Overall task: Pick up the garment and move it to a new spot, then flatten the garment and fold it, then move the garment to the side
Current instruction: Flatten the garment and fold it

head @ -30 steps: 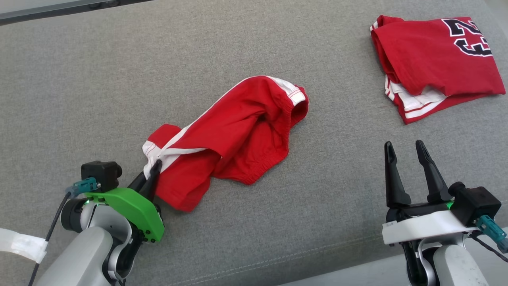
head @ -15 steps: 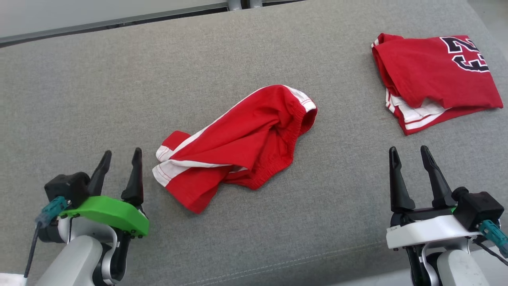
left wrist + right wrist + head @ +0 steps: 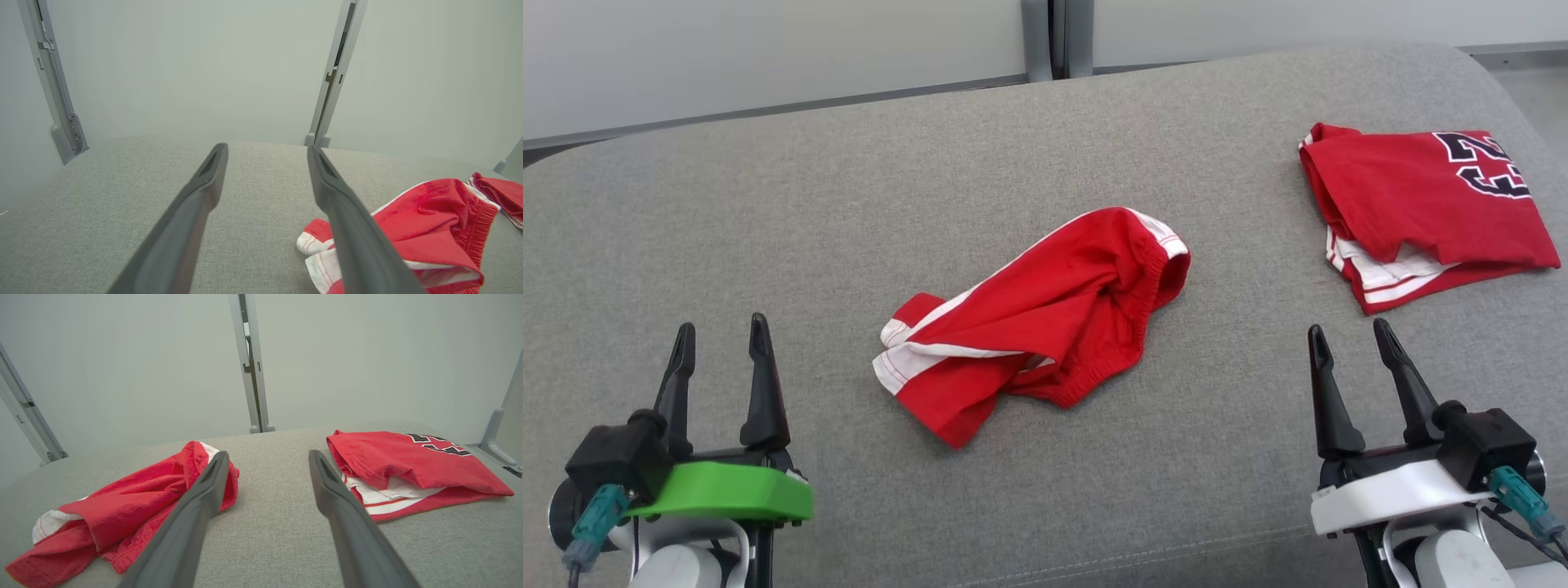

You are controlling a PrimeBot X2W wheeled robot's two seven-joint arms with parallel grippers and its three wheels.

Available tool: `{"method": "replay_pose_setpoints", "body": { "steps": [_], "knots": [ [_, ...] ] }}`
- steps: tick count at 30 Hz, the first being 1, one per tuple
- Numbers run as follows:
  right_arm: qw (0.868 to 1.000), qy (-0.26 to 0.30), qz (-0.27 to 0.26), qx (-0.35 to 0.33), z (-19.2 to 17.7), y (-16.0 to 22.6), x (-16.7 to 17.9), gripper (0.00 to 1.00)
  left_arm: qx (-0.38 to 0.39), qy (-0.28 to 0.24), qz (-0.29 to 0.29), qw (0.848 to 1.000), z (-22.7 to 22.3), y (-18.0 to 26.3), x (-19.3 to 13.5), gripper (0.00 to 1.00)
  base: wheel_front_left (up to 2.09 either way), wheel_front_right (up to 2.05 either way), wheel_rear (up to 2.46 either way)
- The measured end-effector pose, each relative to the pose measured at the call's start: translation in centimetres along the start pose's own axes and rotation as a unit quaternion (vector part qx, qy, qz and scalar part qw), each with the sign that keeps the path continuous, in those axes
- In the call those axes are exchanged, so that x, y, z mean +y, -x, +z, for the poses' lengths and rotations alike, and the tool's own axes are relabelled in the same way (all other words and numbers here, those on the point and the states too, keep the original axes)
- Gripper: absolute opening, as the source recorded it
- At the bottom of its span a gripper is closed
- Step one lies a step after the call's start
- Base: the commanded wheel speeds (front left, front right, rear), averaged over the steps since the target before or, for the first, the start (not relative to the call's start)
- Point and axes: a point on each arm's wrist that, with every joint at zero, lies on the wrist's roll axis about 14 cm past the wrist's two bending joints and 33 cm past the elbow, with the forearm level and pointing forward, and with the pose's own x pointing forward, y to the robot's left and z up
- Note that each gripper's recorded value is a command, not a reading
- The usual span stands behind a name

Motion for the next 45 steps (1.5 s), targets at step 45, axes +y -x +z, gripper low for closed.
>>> {"method": "replay_pose_setpoints", "body": {
  "steps": [45],
  "knots": [
    [0.997,-0.009,0.062,0.033,-1.6,2.7,4.3,1.0,-0.029,-0.057,0.011,0.998,0.5,6.3,1.1,1.0,0.0,0.0,0.0]
  ]
}}
